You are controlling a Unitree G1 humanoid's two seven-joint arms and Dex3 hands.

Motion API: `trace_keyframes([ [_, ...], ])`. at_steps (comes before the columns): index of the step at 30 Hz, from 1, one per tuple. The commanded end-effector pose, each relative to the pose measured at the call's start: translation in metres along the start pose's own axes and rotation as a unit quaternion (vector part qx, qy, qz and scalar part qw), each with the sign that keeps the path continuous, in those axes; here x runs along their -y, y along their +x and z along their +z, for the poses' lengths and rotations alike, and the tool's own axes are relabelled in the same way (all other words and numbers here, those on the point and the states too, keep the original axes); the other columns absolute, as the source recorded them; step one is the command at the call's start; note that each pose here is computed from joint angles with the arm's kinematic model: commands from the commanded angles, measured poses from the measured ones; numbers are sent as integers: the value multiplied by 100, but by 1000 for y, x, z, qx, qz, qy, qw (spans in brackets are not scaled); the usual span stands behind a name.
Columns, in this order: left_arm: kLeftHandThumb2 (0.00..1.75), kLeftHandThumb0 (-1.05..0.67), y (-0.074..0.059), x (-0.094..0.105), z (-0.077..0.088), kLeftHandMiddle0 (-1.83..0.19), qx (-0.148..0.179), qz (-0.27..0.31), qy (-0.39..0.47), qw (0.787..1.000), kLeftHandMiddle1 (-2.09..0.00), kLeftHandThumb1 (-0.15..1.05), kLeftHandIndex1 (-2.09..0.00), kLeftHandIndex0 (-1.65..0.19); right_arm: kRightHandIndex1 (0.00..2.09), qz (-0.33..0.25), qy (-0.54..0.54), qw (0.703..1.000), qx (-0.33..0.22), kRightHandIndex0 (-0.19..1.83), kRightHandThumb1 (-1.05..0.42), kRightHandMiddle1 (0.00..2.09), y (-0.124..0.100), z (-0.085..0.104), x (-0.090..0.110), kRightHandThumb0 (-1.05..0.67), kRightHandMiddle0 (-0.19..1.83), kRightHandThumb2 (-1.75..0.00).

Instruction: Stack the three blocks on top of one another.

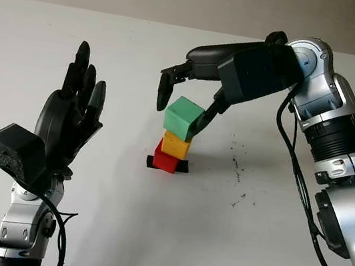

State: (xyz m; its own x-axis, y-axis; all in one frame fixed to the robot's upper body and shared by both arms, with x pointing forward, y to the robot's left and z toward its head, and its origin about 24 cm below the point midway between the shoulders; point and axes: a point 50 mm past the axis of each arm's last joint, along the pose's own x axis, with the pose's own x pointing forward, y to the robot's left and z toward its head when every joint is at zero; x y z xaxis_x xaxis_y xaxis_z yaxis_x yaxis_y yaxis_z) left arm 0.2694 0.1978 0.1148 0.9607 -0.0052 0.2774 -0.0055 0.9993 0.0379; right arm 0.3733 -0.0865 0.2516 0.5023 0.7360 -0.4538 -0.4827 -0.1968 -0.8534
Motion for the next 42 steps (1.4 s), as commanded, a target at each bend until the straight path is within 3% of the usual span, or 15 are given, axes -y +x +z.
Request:
trace_keyframes([
  [1,55,-70,0,-1,3,13,10,-1,2,1000,-5,105,-5,14,2,-1,-9,1000,3,2,-88,62,-3,2,2,-62,13,-6],
  [11,54,-71,0,-1,3,13,8,1,3,1000,-5,105,-5,14,2,4,-19,1000,8,-10,-87,39,-7,3,2,-72,2,-5],
  [17,55,-72,-1,-2,4,14,7,0,9,1000,-5,105,-5,15,0,12,-8,1000,15,-19,-87,19,-22,1,9,-84,-13,-5],
  [19,55,-72,-1,-2,4,13,8,0,10,1000,-5,105,-5,15,0,-12,9,1000,13,-19,-90,17,-32,0,13,-89,-14,-7],
  [22,55,-71,-1,-3,3,13,6,1,9,1000,-5,105,-5,15,2,-103,68,992,24,-17,-99,16,-50,-4,14,-91,-12,-9],
  [25,55,-71,-1,-4,3,14,5,0,8,1000,-5,105,-5,16,4,-183,152,970,46,-15,-104,13,-63,-12,7,-90,-12,-14],
  [27,55,-71,0,-4,3,14,7,0,7,1000,-5,105,-5,15,4,-251,196,946,61,-16,-105,11,-71,-21,-4,-92,-14,-29],
  [30,56,-71,1,-5,3,14,8,0,6,1000,-5,105,-5,15,4,-336,223,913,61,-17,-105,8,-79,-34,-24,-89,-17,-54],
  [33,56,-71,0,-7,4,15,6,-3,9,1000,-5,105,-5,16,1,-394,299,867,52,-19,-105,2,-80,-44,-52,-82,-19,-62],
  [37,56,-71,0,-8,4,14,8,0,9,1000,-5,105,-6,14,0,-422,418,804,30,-19,-105,0,-78,-50,-91,-79,-19,-63],
  [42,57,-71,0,-9,3,15,4,-3,10,1000,-5,105,-5,15,0,-414,512,753,8,-19,-105,0,-73,-49,-125,-78,-19,-73],
])
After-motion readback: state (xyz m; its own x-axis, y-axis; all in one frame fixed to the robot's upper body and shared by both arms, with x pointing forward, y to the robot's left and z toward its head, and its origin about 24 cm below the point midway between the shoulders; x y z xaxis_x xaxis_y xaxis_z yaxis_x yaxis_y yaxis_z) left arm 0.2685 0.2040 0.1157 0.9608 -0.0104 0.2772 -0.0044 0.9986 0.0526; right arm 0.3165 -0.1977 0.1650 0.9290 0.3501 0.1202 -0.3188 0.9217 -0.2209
